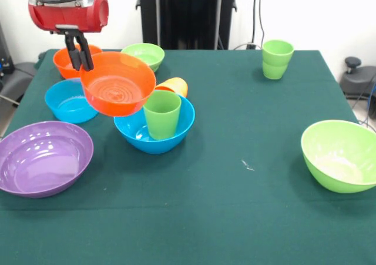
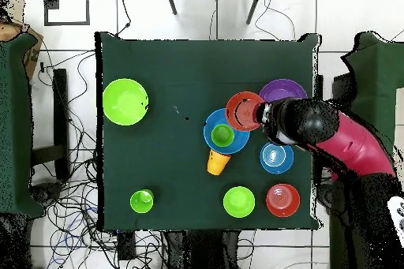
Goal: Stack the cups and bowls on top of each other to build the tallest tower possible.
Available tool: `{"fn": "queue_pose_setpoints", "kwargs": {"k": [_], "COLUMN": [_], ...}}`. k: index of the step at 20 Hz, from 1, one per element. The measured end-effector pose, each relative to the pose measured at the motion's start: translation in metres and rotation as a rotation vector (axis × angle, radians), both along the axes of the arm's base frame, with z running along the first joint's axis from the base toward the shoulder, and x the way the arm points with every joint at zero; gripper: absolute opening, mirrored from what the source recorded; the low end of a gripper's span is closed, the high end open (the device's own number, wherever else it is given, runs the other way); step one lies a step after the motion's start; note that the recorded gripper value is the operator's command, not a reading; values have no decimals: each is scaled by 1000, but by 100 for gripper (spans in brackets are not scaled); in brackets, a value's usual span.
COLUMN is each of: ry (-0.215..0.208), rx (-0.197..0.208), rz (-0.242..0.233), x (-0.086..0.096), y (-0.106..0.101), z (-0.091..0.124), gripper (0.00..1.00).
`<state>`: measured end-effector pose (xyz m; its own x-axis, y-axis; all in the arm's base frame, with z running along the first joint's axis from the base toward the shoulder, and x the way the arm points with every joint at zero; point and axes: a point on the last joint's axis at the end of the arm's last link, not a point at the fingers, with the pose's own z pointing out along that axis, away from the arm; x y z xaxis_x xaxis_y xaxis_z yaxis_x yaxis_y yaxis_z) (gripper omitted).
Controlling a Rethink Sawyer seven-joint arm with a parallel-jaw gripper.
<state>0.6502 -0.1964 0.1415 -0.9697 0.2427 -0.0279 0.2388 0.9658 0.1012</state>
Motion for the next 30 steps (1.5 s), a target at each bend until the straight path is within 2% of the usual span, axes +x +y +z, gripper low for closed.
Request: {"fn": "queue_pose_setpoints", "kwargs": {"k": [3,9,15,30], "ry": [10,31,56,73], "rx": [24,43,61,90], "rz": [-1,23,70,163], "x": [-10,-28,-46,-71], "y": [-1,0,5,15], "z": [-3,-12,-24,-39], "gripper": [0,0,0,0]}}
